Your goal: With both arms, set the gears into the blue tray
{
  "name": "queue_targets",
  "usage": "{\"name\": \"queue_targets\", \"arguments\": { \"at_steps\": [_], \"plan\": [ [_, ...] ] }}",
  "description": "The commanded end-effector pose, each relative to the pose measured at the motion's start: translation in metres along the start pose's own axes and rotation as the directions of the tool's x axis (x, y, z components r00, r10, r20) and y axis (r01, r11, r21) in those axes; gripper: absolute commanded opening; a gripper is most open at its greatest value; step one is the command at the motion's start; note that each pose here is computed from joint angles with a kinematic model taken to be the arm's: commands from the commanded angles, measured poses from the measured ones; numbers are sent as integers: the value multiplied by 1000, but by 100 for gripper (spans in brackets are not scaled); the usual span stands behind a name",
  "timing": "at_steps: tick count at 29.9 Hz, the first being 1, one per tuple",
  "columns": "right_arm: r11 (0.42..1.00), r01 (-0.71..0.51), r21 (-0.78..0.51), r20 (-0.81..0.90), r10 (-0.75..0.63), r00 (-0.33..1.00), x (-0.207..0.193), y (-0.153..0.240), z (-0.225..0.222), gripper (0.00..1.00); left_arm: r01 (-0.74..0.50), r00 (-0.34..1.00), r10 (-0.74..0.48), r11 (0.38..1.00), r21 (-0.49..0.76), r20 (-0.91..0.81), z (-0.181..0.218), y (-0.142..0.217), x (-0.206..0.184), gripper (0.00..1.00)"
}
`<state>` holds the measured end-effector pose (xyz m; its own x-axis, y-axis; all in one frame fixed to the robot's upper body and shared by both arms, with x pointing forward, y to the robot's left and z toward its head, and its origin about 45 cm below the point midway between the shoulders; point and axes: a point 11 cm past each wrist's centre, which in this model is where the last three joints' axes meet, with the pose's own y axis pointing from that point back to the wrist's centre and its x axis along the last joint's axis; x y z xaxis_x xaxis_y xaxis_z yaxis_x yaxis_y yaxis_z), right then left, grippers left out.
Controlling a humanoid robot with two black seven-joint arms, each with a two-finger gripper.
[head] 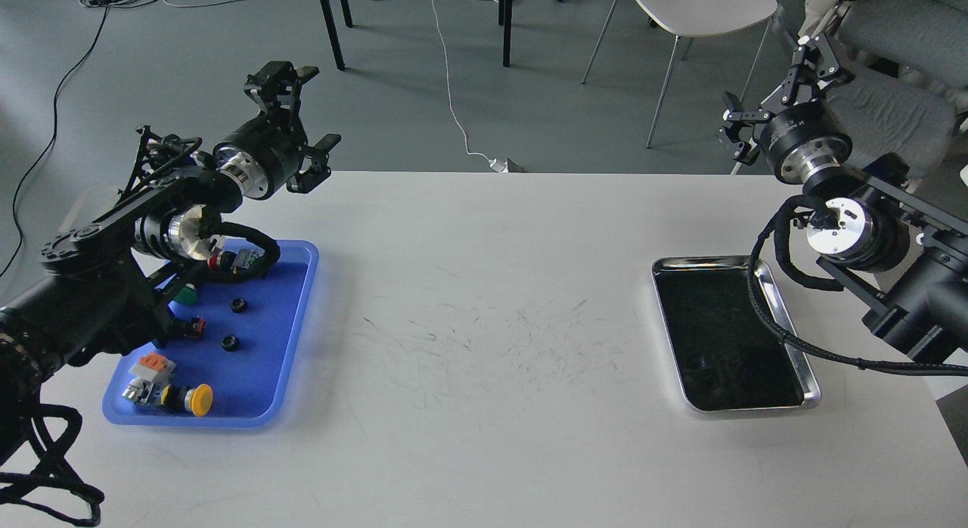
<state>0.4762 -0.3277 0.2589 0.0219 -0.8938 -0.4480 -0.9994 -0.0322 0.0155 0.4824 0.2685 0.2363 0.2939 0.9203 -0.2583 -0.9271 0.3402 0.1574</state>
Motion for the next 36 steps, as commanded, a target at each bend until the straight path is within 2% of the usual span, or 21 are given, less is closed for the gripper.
{"name": "queue_targets", "arguments": {
  "at_steps": [1,12,23,36],
  "plan": [
    [1000,8,1,-16,-8,1000,0,0,0,99,-1,1000,1,1000,-4,-2,0,-2,-1,99],
    [998,56,19,-57,-55,997,-14,-7,-11,99,-11,1000,11,999,-30,-14,-3,-7,-5,99],
    [997,71,4,-27,-71,997,-28,-8,3,99,-44,999,43,998,-41,-21,1,-4,3,99],
    [997,71,29,7,-71,997,-32,-10,-4,99,-99,992,93,992,-72,-80,7,-1,19,99]
  ]
}}
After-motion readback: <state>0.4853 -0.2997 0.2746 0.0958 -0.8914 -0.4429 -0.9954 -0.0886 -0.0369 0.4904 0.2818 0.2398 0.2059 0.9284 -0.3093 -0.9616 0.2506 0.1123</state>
